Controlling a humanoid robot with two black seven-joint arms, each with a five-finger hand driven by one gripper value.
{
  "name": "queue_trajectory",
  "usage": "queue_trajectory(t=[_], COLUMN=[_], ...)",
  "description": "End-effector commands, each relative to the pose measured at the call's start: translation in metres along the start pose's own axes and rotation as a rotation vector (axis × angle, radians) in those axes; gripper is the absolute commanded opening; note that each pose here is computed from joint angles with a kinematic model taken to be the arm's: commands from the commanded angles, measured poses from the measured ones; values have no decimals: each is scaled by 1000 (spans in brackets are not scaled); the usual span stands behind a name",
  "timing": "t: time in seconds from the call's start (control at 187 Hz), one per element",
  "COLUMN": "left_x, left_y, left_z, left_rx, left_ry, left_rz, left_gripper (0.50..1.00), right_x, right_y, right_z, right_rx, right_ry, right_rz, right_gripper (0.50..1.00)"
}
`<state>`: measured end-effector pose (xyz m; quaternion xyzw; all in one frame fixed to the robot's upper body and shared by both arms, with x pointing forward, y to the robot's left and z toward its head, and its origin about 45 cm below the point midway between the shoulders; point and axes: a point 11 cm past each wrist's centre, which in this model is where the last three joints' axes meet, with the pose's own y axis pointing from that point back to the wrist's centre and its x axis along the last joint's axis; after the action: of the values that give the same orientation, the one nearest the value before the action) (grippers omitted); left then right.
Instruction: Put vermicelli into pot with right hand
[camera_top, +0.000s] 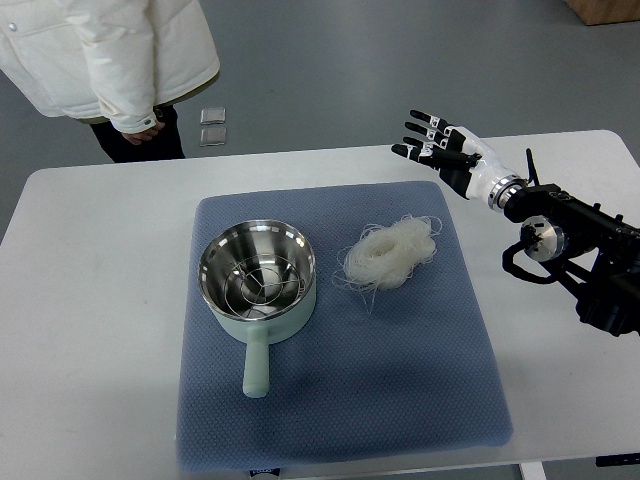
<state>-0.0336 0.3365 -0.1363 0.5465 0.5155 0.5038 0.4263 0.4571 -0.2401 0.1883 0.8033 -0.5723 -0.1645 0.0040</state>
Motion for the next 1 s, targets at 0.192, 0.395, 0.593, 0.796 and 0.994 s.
queue_trajectory(t=[0.192,0.395,0.593,0.796,0.994], left_x=[0,0,0,0,0], left_y=[0,0,0,0,0], left_z=[0,0,0,0,0], left_rx=[0,-1,0,0,0], left_ry=[1,-1,-1,-1,-1], left_rz=[0,0,0,0,0], left_gripper=[1000,1000,1000,1000,1000], right_x=[0,2,2,2,2], right_y=[0,1,1,1,1], right_z=[0,-1,-1,-3,-4], right_rx=[0,1,1,3,5], right_ry=[0,2,3,4,5], right_rz=[0,2,1,-2,-7], right_gripper=[924,924,924,924,924])
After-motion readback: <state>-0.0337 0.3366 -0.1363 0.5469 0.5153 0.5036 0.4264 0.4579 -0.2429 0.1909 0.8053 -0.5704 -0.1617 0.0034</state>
